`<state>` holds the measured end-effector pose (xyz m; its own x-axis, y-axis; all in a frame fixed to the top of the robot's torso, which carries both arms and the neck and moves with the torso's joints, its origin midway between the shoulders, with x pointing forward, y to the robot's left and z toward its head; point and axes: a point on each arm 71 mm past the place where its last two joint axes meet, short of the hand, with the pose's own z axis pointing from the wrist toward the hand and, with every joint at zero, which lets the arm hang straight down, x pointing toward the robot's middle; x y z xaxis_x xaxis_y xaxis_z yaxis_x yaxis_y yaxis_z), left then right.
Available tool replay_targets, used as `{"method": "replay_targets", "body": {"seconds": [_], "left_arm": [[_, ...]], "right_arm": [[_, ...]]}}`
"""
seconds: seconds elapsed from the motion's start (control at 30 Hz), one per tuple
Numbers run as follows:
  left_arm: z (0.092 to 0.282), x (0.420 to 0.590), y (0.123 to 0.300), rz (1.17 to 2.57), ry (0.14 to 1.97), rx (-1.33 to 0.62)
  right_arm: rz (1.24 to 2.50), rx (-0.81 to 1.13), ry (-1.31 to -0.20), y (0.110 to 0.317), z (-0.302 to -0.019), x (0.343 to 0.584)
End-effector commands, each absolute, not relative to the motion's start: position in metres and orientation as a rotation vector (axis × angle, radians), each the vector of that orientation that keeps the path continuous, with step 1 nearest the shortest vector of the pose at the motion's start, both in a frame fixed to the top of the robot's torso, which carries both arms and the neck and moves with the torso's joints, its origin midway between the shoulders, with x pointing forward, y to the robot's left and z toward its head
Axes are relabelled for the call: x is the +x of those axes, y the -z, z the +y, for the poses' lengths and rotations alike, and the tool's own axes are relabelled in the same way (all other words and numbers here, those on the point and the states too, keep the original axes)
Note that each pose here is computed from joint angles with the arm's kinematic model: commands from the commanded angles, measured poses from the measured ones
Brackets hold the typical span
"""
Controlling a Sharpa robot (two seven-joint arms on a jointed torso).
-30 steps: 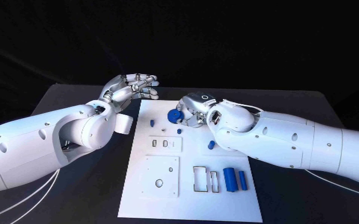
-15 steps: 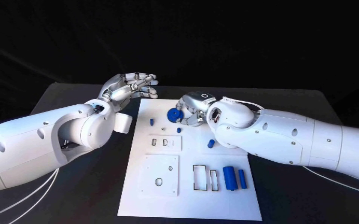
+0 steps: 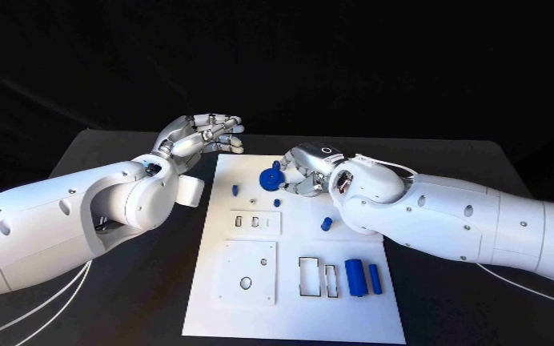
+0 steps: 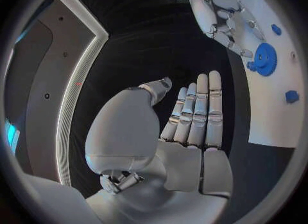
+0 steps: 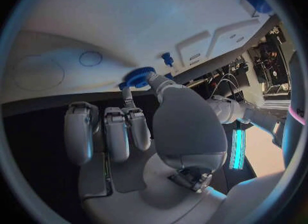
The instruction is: Assemble the parts on the task board
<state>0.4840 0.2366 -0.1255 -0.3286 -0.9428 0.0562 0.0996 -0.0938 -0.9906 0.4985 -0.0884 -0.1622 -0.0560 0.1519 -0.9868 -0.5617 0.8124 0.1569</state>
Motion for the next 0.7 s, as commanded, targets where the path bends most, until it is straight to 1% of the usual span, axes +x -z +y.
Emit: {"method": "replay_targets", "body": {"seconds": [0.03,0.13,0.2,0.3,0.4,0.57,0.63,0.7], "left_arm": [[0.238,0.485,0.124,1.310,1.571,-0.996],[0.241,0.486,0.125,1.305,1.564,-1.000],[0.243,0.487,0.125,1.303,1.560,-1.002],[0.245,0.488,0.125,1.300,1.554,-1.005],[0.246,0.488,0.125,1.297,1.551,-1.007],[0.246,0.490,0.126,1.298,1.551,-1.010],[0.246,0.490,0.126,1.299,1.552,-1.010],[0.245,0.490,0.127,1.300,1.554,-1.010]], "right_arm": [[1.404,-0.292,-0.678,0.151,-0.094,0.494],[1.377,-0.247,-0.703,0.145,-0.105,0.490],[1.372,-0.193,-0.723,0.139,-0.120,0.488],[1.411,-0.120,-0.738,0.134,-0.141,0.485],[1.478,-0.054,-0.763,0.133,-0.163,0.482],[1.572,0.040,-0.831,0.133,-0.203,0.478],[1.571,0.060,-0.848,0.132,-0.220,0.478],[1.542,0.053,-0.837,0.130,-0.235,0.479]]}}
